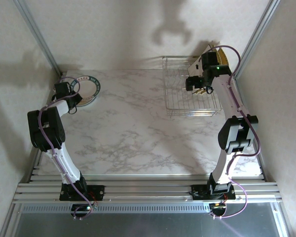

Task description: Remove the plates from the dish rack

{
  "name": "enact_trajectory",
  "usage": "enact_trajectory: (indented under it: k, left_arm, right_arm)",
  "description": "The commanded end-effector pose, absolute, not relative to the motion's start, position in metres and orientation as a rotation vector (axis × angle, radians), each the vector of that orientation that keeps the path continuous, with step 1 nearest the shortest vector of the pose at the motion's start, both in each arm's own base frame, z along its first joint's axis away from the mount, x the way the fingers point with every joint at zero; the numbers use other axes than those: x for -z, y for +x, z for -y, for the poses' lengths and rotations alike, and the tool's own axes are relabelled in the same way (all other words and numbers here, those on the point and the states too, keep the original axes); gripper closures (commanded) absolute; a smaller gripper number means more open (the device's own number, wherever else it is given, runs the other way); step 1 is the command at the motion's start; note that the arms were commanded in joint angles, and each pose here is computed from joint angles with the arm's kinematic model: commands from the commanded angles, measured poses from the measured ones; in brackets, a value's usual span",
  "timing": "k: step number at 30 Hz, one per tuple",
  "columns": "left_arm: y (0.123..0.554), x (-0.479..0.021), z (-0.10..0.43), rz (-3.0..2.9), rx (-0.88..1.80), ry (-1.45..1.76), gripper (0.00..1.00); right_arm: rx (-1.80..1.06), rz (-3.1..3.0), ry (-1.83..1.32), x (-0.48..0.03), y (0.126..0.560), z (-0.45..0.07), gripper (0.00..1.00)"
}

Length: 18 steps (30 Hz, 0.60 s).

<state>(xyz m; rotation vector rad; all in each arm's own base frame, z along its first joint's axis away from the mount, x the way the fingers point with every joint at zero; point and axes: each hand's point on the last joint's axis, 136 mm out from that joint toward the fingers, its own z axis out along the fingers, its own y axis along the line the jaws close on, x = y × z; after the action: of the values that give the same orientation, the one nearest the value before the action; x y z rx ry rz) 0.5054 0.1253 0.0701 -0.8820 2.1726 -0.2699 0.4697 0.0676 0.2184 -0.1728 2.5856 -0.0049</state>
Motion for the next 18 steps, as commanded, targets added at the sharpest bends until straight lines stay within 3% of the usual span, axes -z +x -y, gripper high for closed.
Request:
enact_trajectory:
  k: [1,18]
  left_arm:
    - [0.508,-0.089,-0.132,-2.140,0.253,-0.880,0.81]
    - [0.505,-0.108,-0.140,-2.085,0.250,-0.900,0.83]
  right_arm:
    - [-0.006,-2.557,-0.188,-0.229,0.466,-0.071,0.01]
    - [-0.015,-2.550,-0.195,-0.231,0.467,-0.073,0.01]
